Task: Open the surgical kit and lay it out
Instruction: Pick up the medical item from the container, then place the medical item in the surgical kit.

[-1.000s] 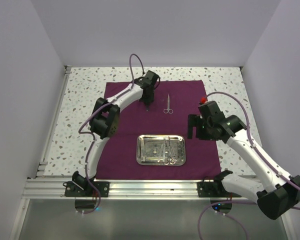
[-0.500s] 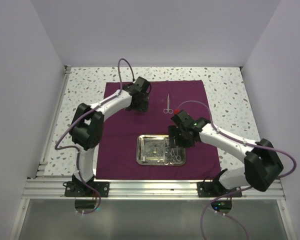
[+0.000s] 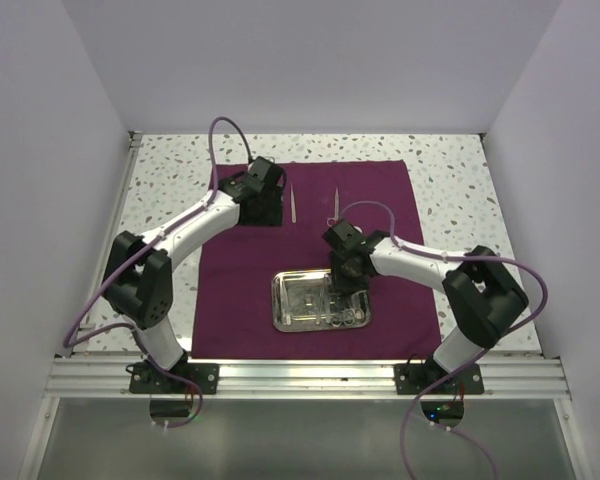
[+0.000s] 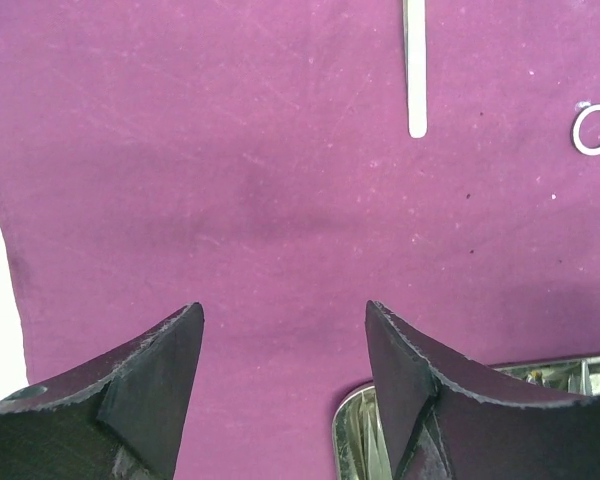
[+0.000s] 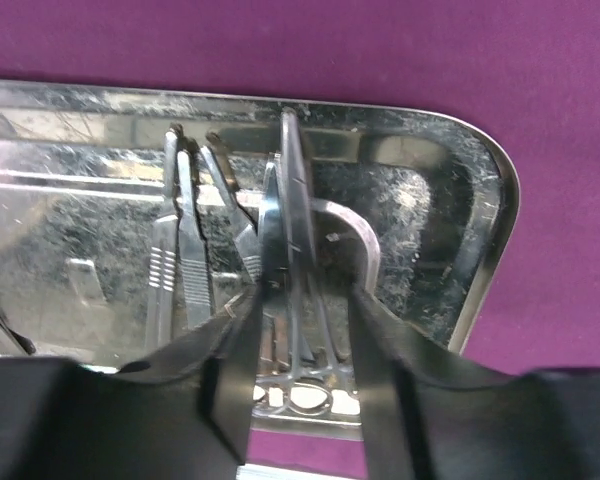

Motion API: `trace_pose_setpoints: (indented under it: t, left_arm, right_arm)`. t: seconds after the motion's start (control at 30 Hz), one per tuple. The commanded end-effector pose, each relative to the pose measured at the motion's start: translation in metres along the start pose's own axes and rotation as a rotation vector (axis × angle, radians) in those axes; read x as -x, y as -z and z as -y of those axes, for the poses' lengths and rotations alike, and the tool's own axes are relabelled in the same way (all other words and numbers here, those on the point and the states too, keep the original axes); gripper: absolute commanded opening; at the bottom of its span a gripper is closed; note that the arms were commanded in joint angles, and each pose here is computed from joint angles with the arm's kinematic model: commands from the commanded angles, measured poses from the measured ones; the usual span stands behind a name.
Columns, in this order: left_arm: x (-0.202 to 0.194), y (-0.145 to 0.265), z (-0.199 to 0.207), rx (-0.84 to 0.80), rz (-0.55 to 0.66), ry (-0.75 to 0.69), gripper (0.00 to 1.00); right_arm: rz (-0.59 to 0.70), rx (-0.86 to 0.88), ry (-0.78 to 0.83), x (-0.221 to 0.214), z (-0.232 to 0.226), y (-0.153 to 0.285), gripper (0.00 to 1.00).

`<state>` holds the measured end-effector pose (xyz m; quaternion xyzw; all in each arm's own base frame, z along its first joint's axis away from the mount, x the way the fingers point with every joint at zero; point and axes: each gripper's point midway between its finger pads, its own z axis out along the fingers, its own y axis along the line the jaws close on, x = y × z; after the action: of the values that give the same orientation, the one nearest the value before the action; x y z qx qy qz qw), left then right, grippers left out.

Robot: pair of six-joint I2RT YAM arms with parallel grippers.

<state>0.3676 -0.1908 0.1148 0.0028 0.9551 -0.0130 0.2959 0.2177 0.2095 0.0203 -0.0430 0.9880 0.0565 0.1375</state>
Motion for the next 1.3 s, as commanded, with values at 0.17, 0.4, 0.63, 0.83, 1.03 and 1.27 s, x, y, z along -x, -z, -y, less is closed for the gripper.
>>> trace_pose_setpoints:
  t: [0.17,0.4,0.63,0.83,1.03,1.27]
  left_arm:
    - [0.006,0.031,-0.017,0.020,0.051,0.009,0.69]
    - [-0.001,0.035,-0.023,0.034,0.044,-0.004,0.68]
    - [-0.003,0.030,-0.021,0.024,0.036,-0.005,0.67]
    - [-0.001,0.030,-0.020,0.023,0.042,-0.008,0.68]
    - [0.006,0.033,-0.015,0.005,0.053,-0.007,0.69]
    - [-0.003,0.041,0.000,-0.072,0.018,0.007,0.68]
  right_arm:
    - [0.050,-0.071,0.000,0.016,0.001,-0.022,0.24]
    - [0.007,-0.067,-0.002,0.005,0.001,-0.036,0.00]
    - [0.083,-0.043,-0.001,0.034,-0.008,0.018,0.00]
    - [0.202,-0.039,-0.008,0.071,-0.012,0.084,0.00]
    - [0.266,-0.074,-0.001,0.107,-0.010,0.105,0.00]
    - [0.322,-0.116,-0.071,0.194,0.009,0.076,0.00]
